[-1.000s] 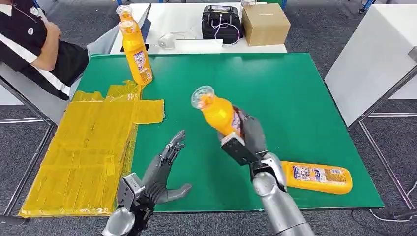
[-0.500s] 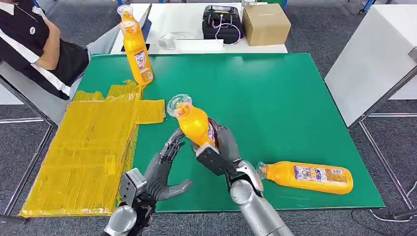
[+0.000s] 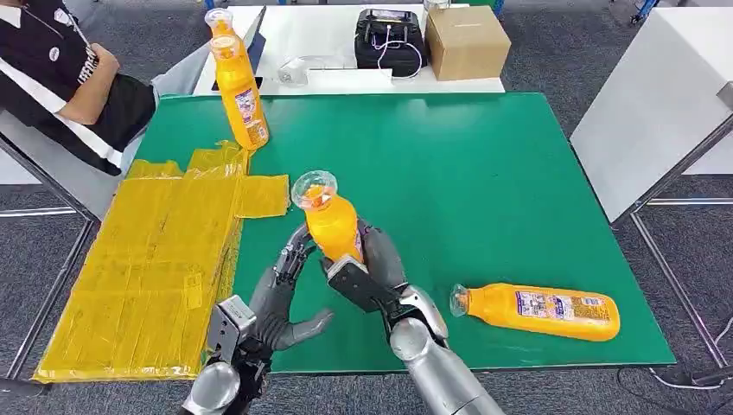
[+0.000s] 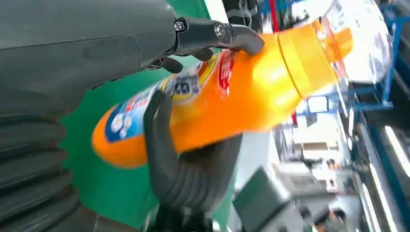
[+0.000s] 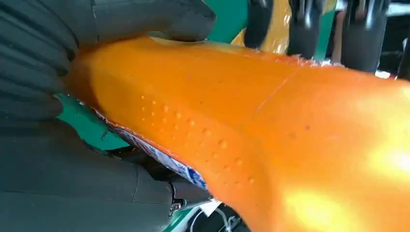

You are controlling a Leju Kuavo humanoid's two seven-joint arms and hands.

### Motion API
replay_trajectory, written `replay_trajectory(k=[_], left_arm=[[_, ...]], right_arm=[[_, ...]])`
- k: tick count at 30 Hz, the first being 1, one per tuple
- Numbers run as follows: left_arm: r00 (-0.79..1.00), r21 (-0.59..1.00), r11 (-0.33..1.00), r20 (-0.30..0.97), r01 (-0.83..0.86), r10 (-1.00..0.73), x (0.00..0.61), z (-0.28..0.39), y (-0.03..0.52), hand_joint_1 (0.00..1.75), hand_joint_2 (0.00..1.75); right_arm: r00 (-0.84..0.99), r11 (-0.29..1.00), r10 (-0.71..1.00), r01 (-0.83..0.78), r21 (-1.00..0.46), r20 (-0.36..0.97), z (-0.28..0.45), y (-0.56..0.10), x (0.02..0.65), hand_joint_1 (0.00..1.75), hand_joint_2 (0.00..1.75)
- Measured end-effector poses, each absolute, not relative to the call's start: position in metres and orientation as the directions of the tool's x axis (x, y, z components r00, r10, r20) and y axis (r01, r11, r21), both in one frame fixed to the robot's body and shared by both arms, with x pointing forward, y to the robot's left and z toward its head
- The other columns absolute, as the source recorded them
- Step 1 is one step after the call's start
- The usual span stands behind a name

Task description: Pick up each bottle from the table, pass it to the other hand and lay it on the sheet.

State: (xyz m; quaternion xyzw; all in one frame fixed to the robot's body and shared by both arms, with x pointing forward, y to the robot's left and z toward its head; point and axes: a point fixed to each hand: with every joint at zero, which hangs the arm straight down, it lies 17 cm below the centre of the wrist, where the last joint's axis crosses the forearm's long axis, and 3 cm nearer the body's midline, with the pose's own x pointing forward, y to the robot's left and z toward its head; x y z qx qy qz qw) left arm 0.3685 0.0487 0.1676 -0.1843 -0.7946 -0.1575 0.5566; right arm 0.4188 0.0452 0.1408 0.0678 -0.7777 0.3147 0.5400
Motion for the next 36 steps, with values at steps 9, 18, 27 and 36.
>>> replay_trajectory(k=[9, 18, 27, 36], left_arm=[[-0.342, 0.101, 0.941, 0.940, 0.323, 0.017, 0.396, 0.167, 0.073, 0.00, 1.75], [-0.318, 0.097, 0.960, 0.948, 0.263, -0.009, 0.411, 0.157, 0.081, 0.00, 1.75], [-0.275, 0.043, 0.959, 0.961, 0.281, 0.038, 0.413, 0.145, 0.079, 1.75, 1.75], [-0.272, -0.010, 0.970, 0.959, 0.241, 0.077, 0.417, 0.147, 0.088, 1.75, 1.75]], right_arm=[[-0.440, 0.704, 0.198, -0.558, -0.440, 0.876, 0.129, 0.091, 0.367, 1.75, 1.75], [-0.447, 0.695, 0.197, -0.564, -0.446, 0.872, 0.128, 0.099, 0.361, 1.75, 1.75], [-0.446, 0.693, 0.205, -0.562, -0.451, 0.871, 0.126, 0.098, 0.364, 1.75, 1.75], [-0.441, 0.694, 0.209, -0.562, -0.450, 0.873, 0.123, 0.099, 0.363, 1.75, 1.75]])
